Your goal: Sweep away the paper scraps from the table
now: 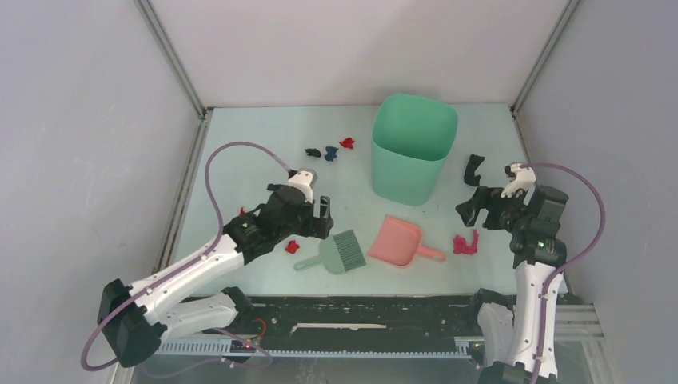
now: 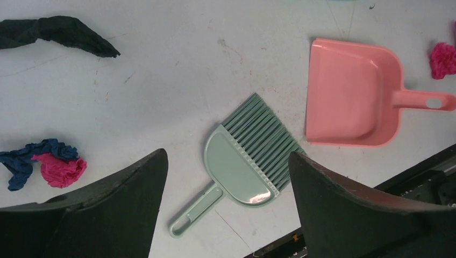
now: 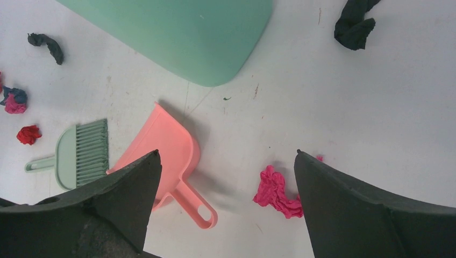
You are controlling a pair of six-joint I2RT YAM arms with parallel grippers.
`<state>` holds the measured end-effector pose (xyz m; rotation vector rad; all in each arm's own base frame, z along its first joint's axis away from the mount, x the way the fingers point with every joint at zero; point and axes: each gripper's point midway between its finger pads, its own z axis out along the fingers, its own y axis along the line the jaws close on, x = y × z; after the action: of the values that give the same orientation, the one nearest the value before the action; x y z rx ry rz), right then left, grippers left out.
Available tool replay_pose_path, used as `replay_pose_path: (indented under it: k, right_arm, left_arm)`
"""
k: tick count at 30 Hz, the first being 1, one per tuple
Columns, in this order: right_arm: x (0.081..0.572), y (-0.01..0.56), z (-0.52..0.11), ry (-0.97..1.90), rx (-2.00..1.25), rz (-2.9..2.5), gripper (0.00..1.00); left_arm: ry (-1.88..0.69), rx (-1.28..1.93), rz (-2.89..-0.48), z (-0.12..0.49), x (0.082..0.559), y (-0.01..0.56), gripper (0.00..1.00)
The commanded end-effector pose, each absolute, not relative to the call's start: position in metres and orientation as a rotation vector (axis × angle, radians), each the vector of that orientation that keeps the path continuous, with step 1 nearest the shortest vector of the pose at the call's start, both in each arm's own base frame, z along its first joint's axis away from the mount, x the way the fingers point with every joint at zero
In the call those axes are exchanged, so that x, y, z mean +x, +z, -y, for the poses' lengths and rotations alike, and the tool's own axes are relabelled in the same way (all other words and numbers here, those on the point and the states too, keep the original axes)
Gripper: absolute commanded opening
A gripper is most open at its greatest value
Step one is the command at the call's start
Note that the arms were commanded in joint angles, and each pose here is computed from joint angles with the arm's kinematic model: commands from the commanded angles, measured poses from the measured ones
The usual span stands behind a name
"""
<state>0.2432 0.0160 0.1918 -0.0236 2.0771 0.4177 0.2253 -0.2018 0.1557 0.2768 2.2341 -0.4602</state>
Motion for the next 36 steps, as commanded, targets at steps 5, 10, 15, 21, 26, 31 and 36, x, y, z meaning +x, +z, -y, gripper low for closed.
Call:
replay_pose_path:
  k: [5,10,15,21,26,31,36]
  right_arm:
    - [0.235,0.197,-0.028,0.427,-0.223,-2.006,1.0]
    - [0.226,0.19,-0.04,0.479,-0.361,-2.005,1.0]
    - [0.225,0.189,-0.041,0.478,-0.38,-2.003,1.0]
    - [0.224,0.187,-0.04,0.489,-0.388,-2.008,0.99]
    - [0.223,0.187,-0.04,0.487,-0.393,-2.005,0.99]
    - [0.221,0.188,-0.04,0.494,-0.399,-2.0,0.99]
    - [0.219,0.188,-0.04,0.503,-0.398,-1.998,0.99]
  left_arm:
    - [-0.293,0.509,-2.266,0.223,0.232,0.152,0.83]
    - [-0.122,0.735,-2.282,0.244,0.236,0.139,0.77]
    - [0.022,0.891,-2.297,0.26,0.244,0.126,0.66]
    - [0.031,1.082,-2.368,0.268,0.234,0.097,0.61]
    - [-0.013,1.152,-2.416,0.278,0.227,0.073,0.56]
    - [-0.004,1.16,-2.379,0.284,0.235,0.059,0.52]
    - [-0.015,1.2,-2.387,0.29,0.236,0.041,0.43]
